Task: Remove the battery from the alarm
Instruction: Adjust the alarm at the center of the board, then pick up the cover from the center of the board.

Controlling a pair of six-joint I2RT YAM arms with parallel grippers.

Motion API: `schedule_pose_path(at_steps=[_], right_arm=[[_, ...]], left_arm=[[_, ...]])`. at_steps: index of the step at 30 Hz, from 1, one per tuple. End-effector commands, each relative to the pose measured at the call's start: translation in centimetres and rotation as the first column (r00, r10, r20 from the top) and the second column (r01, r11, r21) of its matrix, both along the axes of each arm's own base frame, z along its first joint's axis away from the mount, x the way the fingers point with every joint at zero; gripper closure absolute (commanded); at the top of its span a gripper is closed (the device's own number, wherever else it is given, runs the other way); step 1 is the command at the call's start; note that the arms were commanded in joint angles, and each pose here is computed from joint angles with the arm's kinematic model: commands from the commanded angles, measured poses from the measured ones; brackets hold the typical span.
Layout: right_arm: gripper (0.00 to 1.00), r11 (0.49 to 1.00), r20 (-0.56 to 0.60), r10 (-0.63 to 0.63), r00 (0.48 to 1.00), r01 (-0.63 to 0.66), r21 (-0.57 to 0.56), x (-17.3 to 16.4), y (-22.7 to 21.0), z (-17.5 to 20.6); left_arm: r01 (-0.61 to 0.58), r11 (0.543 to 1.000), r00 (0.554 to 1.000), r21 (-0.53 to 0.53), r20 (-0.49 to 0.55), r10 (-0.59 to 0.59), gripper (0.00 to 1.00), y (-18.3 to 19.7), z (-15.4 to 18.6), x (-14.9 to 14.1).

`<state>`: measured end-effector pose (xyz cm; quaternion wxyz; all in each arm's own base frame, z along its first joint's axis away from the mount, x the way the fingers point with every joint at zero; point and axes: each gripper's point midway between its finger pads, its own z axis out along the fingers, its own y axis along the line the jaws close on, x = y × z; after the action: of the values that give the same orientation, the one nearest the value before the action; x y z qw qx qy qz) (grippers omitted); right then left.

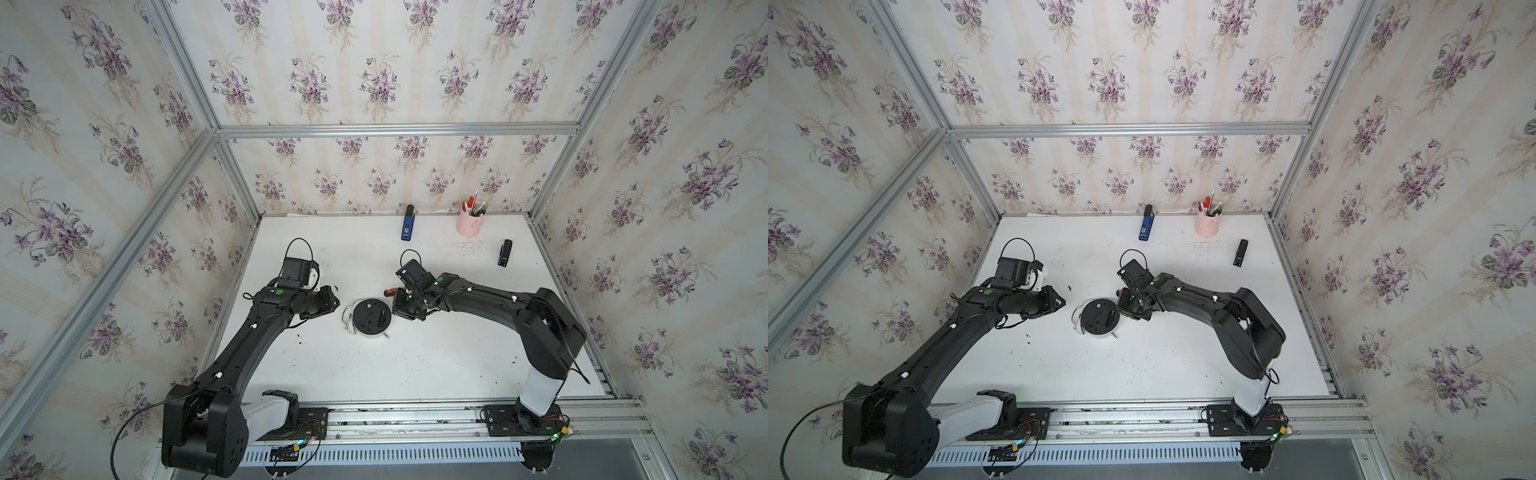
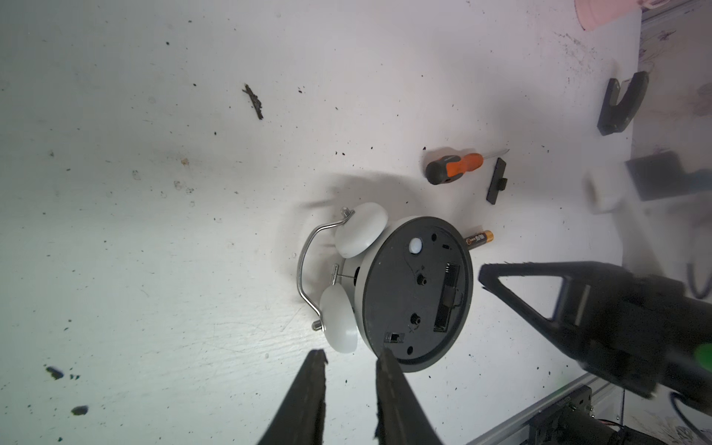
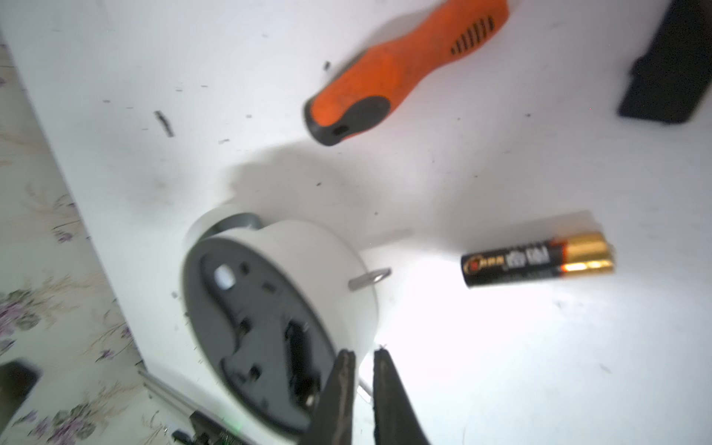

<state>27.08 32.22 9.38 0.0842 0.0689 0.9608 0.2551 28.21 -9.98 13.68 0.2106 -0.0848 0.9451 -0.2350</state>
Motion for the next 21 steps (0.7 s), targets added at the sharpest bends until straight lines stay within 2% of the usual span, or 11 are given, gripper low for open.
schedule_pose_path(at_steps=[1, 3, 6, 8, 13, 17, 21], right_arm=[[0.57, 0.992, 0.007, -0.014, 1.000, 0.015, -0.123, 0.4, -5.2, 0.7], [0.45, 0.984, 0.024, -0.050, 0.998, 0.054, -0.169, 2.0, -8.1, 0.8], [0.45, 0.981, -0.014, -0.073, 0.997, 0.069, -0.182, 4.2, -9.9, -0.4], [0.49, 0.973, -0.016, -0.098, 0.995, 0.092, -0.210, 6.3, -11.0, -1.1], [0.57, 0.972, -0.037, -0.111, 0.993, 0.101, -0.212, 8.6, -10.5, -3.4], [0.66, 0.975, -0.066, -0.103, 0.992, 0.088, -0.203, 9.6, -9.7, -4.6], [0.68, 0.971, -0.081, -0.095, 0.992, 0.075, -0.227, 9.9, -9.7, -5.4]], left_arm=[[0.018, 1.000, 1.000, -0.021, -0.001, -0.018, 0.61, -0.3, 0.2, -0.6], [0.027, 0.999, 1.000, -0.035, 0.001, -0.027, 0.54, -0.6, 0.3, -0.7], [0.030, 0.999, 1.000, -0.040, 0.001, -0.030, 0.51, -0.7, 0.1, -0.7], [0.029, 0.999, 1.000, -0.041, 0.004, -0.029, 0.50, -0.7, 0.0, -0.7], [0.030, 0.999, 1.000, -0.036, 0.006, -0.030, 0.50, -0.6, -0.1, -0.7], [0.032, 0.999, 0.999, -0.037, -0.003, -0.032, 0.50, -0.6, -0.5, -0.8], [0.034, 0.999, 0.999, -0.031, 0.001, -0.034, 0.51, -0.5, -0.6, -0.9]])
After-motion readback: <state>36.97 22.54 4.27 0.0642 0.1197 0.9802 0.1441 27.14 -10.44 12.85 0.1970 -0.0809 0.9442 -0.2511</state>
